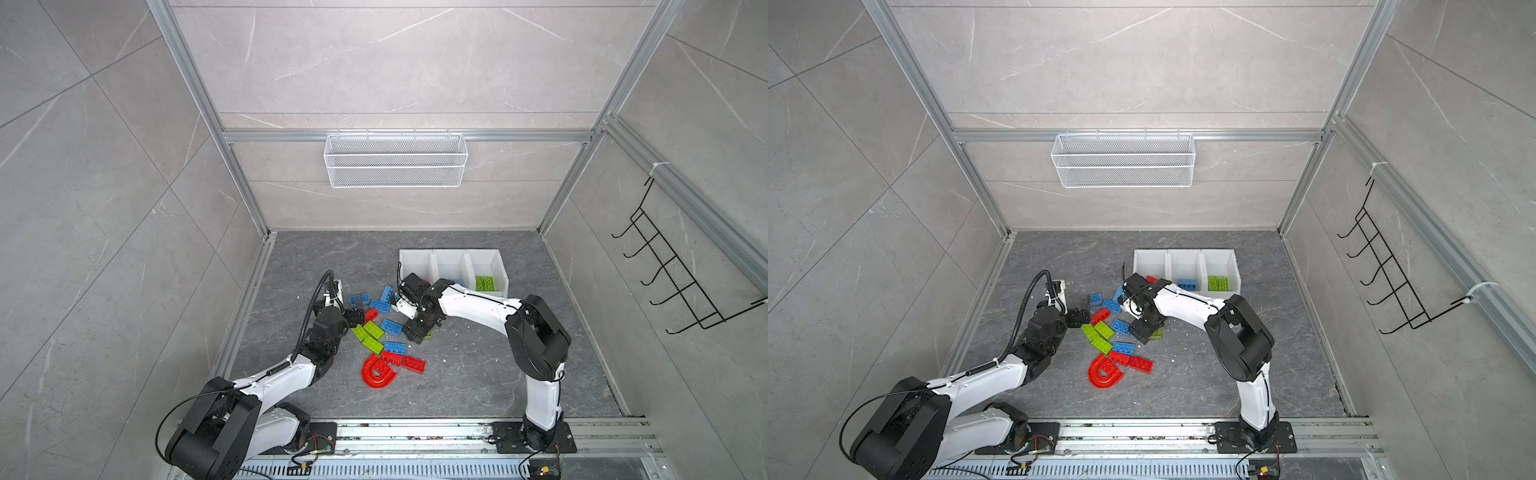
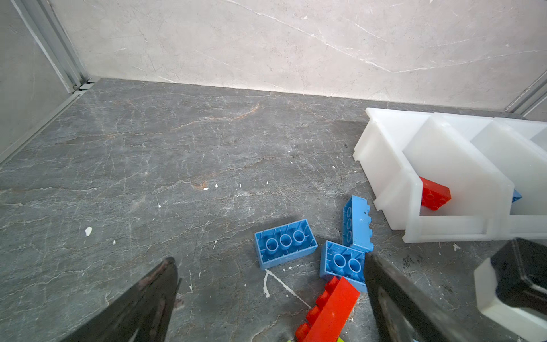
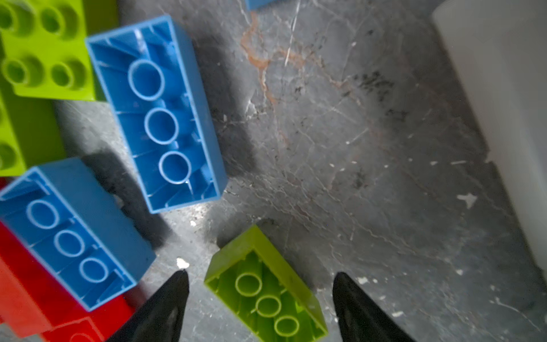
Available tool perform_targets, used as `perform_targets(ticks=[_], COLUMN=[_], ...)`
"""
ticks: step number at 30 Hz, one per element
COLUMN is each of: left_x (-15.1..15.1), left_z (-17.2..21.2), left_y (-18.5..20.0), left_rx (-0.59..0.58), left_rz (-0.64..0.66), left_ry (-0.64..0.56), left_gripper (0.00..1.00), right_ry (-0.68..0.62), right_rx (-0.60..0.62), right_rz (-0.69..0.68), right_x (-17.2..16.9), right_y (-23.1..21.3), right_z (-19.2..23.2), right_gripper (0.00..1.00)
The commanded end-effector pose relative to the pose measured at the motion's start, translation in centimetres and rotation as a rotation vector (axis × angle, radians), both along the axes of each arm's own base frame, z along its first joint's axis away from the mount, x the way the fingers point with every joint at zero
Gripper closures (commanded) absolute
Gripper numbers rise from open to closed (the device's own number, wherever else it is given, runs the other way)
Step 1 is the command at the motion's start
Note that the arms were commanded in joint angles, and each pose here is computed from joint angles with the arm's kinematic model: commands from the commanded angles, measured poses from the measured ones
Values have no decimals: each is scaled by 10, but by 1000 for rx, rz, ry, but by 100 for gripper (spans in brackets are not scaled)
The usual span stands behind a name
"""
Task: Sort the legos into containers by color
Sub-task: 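Grasp the lime-green brick and carry it toward the bin, then lower the lime-green brick into the lime-green compartment and open the right gripper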
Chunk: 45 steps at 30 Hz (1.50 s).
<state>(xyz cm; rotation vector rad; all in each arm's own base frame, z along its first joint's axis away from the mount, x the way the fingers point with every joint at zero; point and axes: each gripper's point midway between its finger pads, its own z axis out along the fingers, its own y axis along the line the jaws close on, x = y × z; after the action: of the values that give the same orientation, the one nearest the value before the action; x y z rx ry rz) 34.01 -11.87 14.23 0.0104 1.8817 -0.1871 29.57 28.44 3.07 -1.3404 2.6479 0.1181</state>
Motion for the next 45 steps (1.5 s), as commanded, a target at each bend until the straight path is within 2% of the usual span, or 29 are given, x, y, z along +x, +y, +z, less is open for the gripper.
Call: perform_targets(ticks=[1,7,14,22,26,30,38,45], left_x=[4,5,5,5,5,6,6,5], left_z=[16,14,11,11,9,9,10,13], left_y=[5,4,13,16,16,15,10,6], left_rx=[-32,-37,-51,-67,-67,-69,-77,-90], left_rz=[41,40,88,95,93,87,67,33], left_ry=[-39,-37,-29,-27,-23,-20,-21,-40], left_gripper=[0,0,0,0,0,0,0,0], right_ry=[44,40,63,39,35,20,-15,-102], right_rx=[-6,-11,44,138,144,148,235,331], right_rz=[10,-86,-184,-308,-373,-429,-606,-768], right_x=[-4,7,12,15,18,26,55,102], right_y=[-4,-13,-22,-23,-33,-44,-78,-134], right_z=[-13,-16,-20,-6,-3,5,44,98], right_gripper=[21,25,45,58,64,67,72,72])
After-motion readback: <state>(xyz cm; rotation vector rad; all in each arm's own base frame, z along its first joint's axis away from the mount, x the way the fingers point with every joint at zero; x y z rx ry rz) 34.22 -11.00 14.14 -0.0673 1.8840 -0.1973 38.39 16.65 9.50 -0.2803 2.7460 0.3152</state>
